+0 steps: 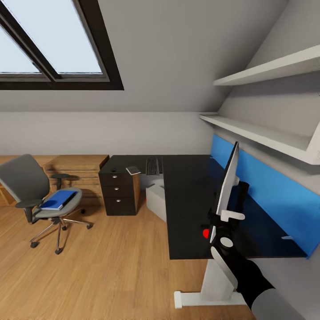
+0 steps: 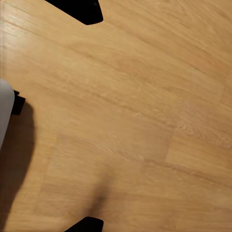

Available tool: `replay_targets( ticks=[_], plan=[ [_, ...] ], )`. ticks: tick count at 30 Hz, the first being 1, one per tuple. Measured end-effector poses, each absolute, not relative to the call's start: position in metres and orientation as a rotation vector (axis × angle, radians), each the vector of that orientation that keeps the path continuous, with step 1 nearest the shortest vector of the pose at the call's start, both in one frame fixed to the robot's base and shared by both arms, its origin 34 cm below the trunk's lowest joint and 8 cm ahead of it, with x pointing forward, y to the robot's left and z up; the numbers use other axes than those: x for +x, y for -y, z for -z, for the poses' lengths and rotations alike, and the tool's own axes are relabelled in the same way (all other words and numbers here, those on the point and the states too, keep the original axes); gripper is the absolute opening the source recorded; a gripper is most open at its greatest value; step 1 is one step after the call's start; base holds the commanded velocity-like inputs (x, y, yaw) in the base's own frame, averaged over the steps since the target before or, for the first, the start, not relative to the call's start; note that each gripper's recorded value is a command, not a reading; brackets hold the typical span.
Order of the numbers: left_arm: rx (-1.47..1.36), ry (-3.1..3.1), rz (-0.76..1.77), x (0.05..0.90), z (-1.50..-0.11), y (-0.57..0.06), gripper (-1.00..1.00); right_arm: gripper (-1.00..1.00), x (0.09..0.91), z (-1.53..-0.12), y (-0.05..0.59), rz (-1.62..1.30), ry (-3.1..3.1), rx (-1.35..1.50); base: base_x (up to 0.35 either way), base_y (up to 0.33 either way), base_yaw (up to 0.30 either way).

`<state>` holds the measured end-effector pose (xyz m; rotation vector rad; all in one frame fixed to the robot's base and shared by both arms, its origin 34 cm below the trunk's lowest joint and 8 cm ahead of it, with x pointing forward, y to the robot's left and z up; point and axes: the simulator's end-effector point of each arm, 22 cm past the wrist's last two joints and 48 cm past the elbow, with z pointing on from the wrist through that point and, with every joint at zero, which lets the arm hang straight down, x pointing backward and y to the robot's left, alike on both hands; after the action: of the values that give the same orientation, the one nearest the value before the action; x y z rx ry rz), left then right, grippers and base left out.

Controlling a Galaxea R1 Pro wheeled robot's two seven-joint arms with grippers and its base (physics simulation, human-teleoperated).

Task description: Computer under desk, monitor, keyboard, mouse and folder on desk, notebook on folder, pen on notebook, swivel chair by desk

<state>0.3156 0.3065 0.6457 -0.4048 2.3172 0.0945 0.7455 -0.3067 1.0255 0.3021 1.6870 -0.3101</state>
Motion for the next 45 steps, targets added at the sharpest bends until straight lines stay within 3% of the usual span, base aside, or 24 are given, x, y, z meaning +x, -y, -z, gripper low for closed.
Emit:
replay_targets(
  ticks=[45],
  plan=[
    [-0.404, -2.317, -0.096, 0.3158, -0.6458, -0.3075, 1.0, 1.0, 0.7454, -1.0253, 0.3071, 0.313, -1.687, 0.302, -0.013, -0.14, 0.0]
  ],
)
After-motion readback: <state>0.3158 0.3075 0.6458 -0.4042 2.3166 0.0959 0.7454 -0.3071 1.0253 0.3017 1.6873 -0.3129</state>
